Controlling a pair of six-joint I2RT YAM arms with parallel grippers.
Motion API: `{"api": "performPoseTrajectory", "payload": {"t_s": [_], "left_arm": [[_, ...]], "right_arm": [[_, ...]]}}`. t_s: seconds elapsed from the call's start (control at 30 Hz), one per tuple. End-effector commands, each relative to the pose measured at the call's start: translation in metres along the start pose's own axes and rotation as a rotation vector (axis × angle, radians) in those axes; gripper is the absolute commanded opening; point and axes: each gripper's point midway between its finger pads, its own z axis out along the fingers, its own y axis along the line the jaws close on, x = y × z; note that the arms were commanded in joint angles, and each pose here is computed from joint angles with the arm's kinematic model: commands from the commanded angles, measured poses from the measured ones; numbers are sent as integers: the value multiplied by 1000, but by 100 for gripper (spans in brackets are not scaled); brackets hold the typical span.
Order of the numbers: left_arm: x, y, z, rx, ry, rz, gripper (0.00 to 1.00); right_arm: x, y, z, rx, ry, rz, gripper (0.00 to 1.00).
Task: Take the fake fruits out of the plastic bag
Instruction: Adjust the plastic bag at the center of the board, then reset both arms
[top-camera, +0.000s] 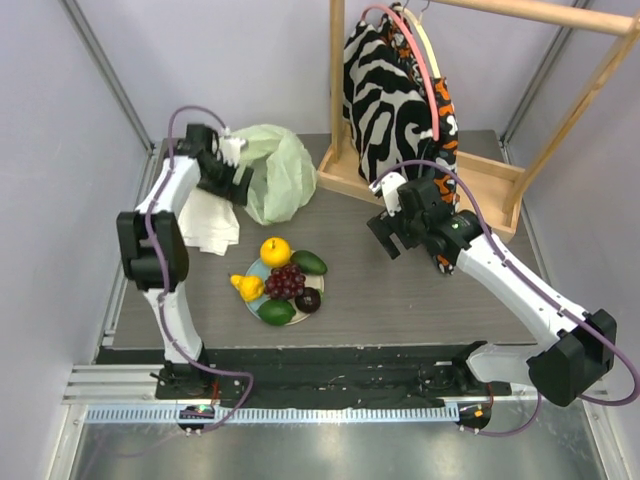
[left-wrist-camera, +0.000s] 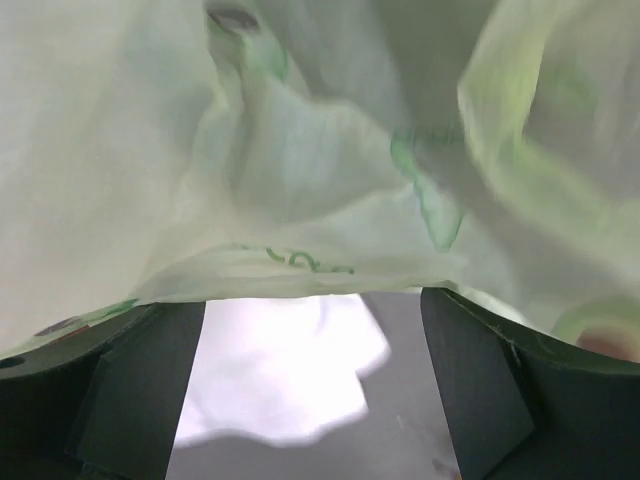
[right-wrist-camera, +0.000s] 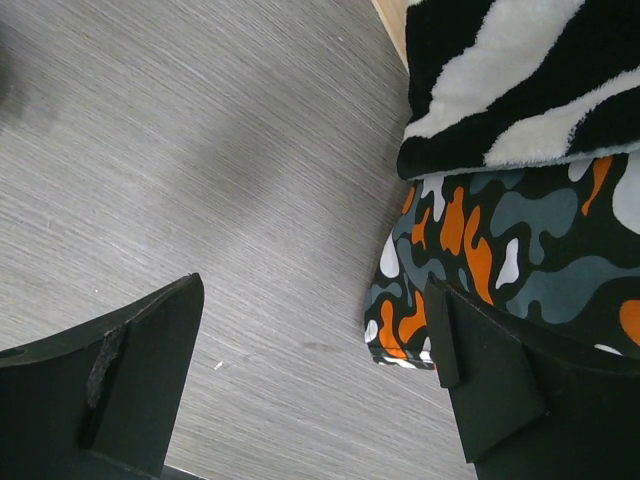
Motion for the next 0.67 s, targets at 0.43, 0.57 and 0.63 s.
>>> {"api": "performPoseTrajectory", "payload": {"t_s": [0.43, 0.57, 0.63], "left_arm": [[-33, -22, -168, -253, -427, -111, 100], [-7, -38, -201, -313, -547, -183, 100], [3, -42, -221, -371, -651, -202, 100]], "right_arm": [[-14, -7, 18, 37, -31, 24, 100], [-16, -4, 27, 19, -22, 6, 100], [-18, -2, 28, 13, -30, 13, 100]]}}
